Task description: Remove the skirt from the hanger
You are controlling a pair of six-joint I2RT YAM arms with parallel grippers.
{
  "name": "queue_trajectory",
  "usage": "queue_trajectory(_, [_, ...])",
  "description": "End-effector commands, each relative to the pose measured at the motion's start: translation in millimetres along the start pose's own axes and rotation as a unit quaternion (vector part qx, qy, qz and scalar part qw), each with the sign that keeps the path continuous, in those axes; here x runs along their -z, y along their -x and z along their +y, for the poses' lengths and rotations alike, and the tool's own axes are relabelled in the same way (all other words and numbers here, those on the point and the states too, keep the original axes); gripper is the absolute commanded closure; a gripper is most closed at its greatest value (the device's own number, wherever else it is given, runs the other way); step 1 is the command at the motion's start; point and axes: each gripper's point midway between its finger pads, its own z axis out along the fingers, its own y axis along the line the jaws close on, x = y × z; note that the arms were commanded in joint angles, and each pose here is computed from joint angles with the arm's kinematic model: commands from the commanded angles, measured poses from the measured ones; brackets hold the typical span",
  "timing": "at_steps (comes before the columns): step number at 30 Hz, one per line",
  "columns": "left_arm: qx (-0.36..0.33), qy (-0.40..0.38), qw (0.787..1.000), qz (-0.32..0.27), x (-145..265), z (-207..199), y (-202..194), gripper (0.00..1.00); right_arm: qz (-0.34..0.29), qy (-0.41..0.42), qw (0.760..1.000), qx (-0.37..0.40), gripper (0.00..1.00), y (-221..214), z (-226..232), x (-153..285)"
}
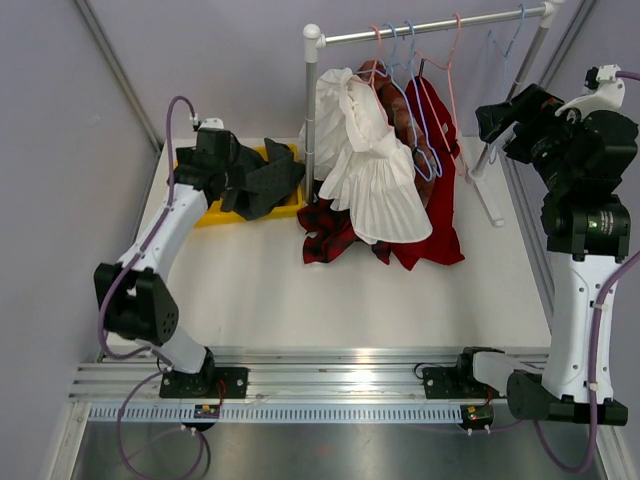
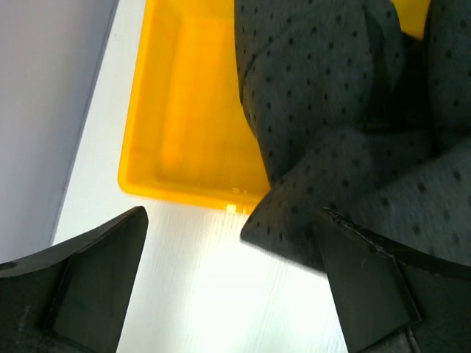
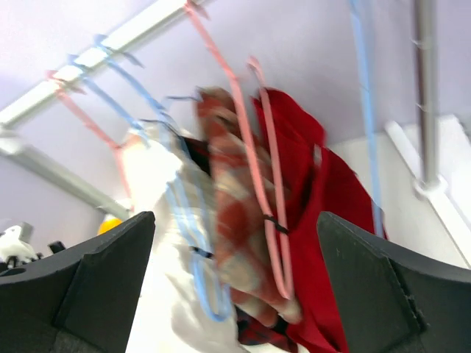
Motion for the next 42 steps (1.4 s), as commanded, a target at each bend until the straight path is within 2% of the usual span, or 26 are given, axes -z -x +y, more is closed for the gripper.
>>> queue_trajectory(1, [0.073, -0.058, 0.992, -0.082, 66.8, 7.7, 34.7, 0.01, -0.017, 0.091, 0.996, 0.003, 0.01, 25.7, 41.4, 0.4])
queue_trajectory(3, [0.078, -0.077, 0.991, -0.081, 80.2, 8.5, 22.4, 0.01, 0.003, 0.101, 0.995, -0.006, 0.01, 22.4, 43.6, -22.4])
queue_trajectory(4, [0.087, -0.097, 0.986, -0.099, 99.9, 10.7, 23.9, 0.01, 0.009, 0.101, 0.995, -0.008, 0.01, 21.1, 42.6, -30.6])
queue_trajectory(5, [0.081, -0.102, 0.988, -0.083, 97.1, 9.9, 1.9, 0.01, 0.021, 0.099, 0.995, -0.012, 0.01, 17.2, 39.6, -46.7])
queue_trajectory(6, [0.083, -0.111, 0.987, -0.084, 102.2, 10.0, -3.7, 0.01, 0.025, 0.1, 0.995, -0.013, 0.01, 15.7, 38.7, -54.2])
queue_trajectory(7, [0.091, -0.123, 0.983, -0.102, 118.2, 14.6, -3.4, 0.01, 0.031, 0.102, 0.994, -0.015, 0.01, 13.6, 38.0, -61.3])
queue_trajectory(11, [0.089, -0.132, 0.983, -0.09, 128.4, 22.2, -39.9, 0.01, 0.056, 0.109, 0.992, -0.033, 0.03, 1.0, 33.4, -99.0])
queue_trajectory(16, [0.088, -0.149, 0.981, -0.092, 138.7, 24.4, -56.1, 0.01, 0.092, 0.108, 0.989, -0.045, 0.06, -23.8, 29.2, -130.5])
queue_trajectory(18, [0.088, -0.154, 0.979, -0.095, 141.7, 24.7, -58.4, 0.01, 0.102, 0.105, 0.988, -0.045, 0.11, -33.5, 27.3, -142.0])
queue_trajectory(19, [0.087, -0.157, 0.979, -0.092, 140.0, 23.0, -62.4, 0.01, 0.106, 0.106, 0.988, -0.045, 0.15, -37.7, 28.2, -145.5])
queue_trajectory(20, [0.086, -0.158, 0.979, -0.092, 140.0, 23.0, -63.5, 0.01, 0.111, 0.104, 0.987, -0.045, 0.27, -42.9, 27.8, -150.2])
queue_trajectory(23, [0.087, -0.16, 0.979, -0.09, 138.8, 22.0, -67.0, 0.01, 0.112, 0.097, 0.988, -0.043, 0.55, -47.3, 26.1, -156.5])
queue_trajectory(24, [0.087, -0.162, 0.979, -0.089, 138.9, 21.1, -68.1, 0.01, 0.113, 0.097, 0.988, -0.043, 0.74, -48.4, 26.0, -157.7])
queue_trajectory(27, [0.088, -0.175, 0.977, -0.088, 140.3, 16.6, -69.2, 0.01, 0.107, 0.092, 0.989, -0.038, 1.0, -45.1, 25.3, -159.0])
queue_trajectory(32, [0.059, -0.201, 0.972, -0.111, 159.6, 4.2, -55.1, 0.01, 0.085, 0.094, 0.992, -0.023, 1.0, -25.6, 31.6, -153.0])
queue_trajectory(33, [0.045, -0.224, 0.964, -0.133, 180.8, -9.4, -40.1, 0.01, 0.078, 0.096, 0.992, -0.02, 1.0, -19.5, 34.2, -150.8])
queue_trajectory(35, [0.016, -0.214, 0.964, -0.159, 195.9, -18.2, -24.4, 0.01, 0.065, 0.099, 0.993, -0.012, 1.0, -3.3, 40.6, -143.4])
queue_trajectory(36, [0.006, -0.254, 0.948, -0.192, 231.5, -36.3, -2.6, 0.01, 0.063, 0.1, 0.993, -0.009, 1.0, 0.5, 43.1, -141.0])
queue_trajectory(38, [-0.02, -0.28, 0.937, -0.209, 254.3, -60.1, 14.7, 0.01, 0.055, 0.099, 0.994, -0.003, 1.0, 12.3, 47.9, -131.5])
queue_trajectory(39, [-0.022, -0.328, 0.916, -0.23, 289.0, -76.8, 32.5, 0.01, 0.051, 0.098, 0.994, -0.002, 1.0, 16.0, 48.7, -127.7])
queue_trajectory(41, [-0.037, -0.41, 0.88, -0.238, 327.7, -108.8, 41.7, 0.01, 0.042, 0.1, 0.994, 0.003, 1.0, 23.7, 53.0, -114.0])
queue_trajectory(42, [-0.056, -0.45, 0.86, -0.232, 344.5, -137.1, 35.9, 0.01, 0.037, 0.099, 0.994, 0.007, 1.0, 26.9, 53.2, -109.0])
